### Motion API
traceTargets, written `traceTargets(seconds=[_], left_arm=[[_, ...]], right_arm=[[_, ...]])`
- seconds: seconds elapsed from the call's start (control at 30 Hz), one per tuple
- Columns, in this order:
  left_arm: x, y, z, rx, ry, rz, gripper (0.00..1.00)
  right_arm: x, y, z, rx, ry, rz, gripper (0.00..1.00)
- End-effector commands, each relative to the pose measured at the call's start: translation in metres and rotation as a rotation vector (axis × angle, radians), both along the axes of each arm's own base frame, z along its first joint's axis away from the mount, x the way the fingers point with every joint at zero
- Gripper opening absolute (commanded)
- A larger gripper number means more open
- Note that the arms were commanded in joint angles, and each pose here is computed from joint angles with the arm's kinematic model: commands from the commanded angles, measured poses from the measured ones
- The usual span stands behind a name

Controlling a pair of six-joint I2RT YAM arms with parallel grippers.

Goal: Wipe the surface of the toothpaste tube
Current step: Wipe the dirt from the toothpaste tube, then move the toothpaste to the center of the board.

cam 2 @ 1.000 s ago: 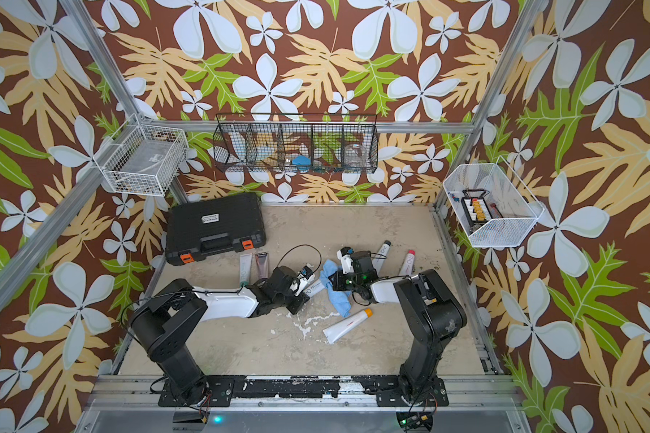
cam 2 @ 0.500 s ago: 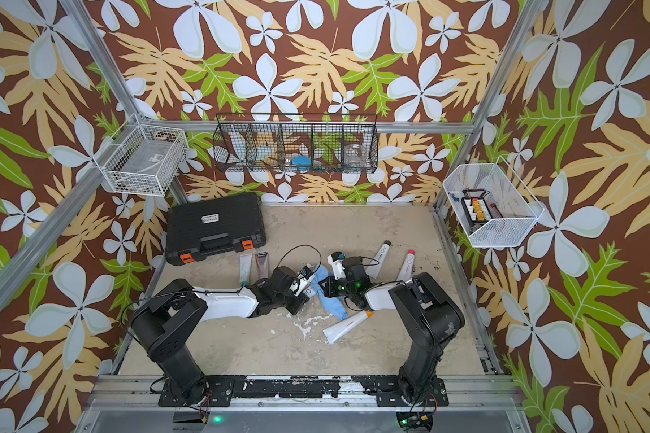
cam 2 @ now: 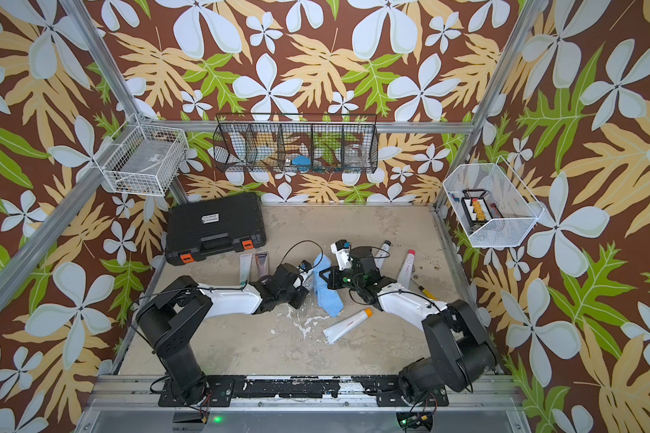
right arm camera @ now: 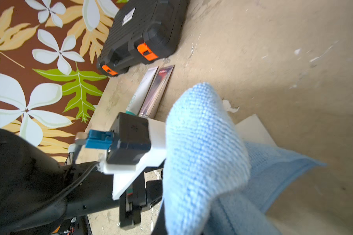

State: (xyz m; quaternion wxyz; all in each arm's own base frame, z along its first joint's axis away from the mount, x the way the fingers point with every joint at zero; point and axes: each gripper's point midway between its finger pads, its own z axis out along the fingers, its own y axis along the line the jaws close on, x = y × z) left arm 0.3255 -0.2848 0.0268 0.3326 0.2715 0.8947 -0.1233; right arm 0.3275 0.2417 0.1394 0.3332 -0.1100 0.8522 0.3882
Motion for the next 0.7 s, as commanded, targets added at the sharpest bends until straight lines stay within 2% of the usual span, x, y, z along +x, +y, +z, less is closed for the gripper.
traceTargets(seconds=[0.0,0.27,0.5,0.67], left_arm=[[0.018,0.011,0.007,-0.030,-0.013,0.160,0.27],[0.034,0.030,0.002,-0.079,0.038,0.450,0.28],[0.040,0.057,-0.009,-0.074,0.067,0.653,0.27],[0.042,0.082,-0.007,-0.066,0.055,0.795,0.33]], right_arm=[[0.000,-0.022,0.010,-0.030,-0.014,-0.044,0.00],[0.001,-0.069,0.035,-0.045,-0.082,-0.154,0.00],[-0.001,-0.072,0.033,-0.041,-0.072,-0.150,0.00],[-0.002,-0.073,0.034,-0.040,-0.075,-0.149,0.00]])
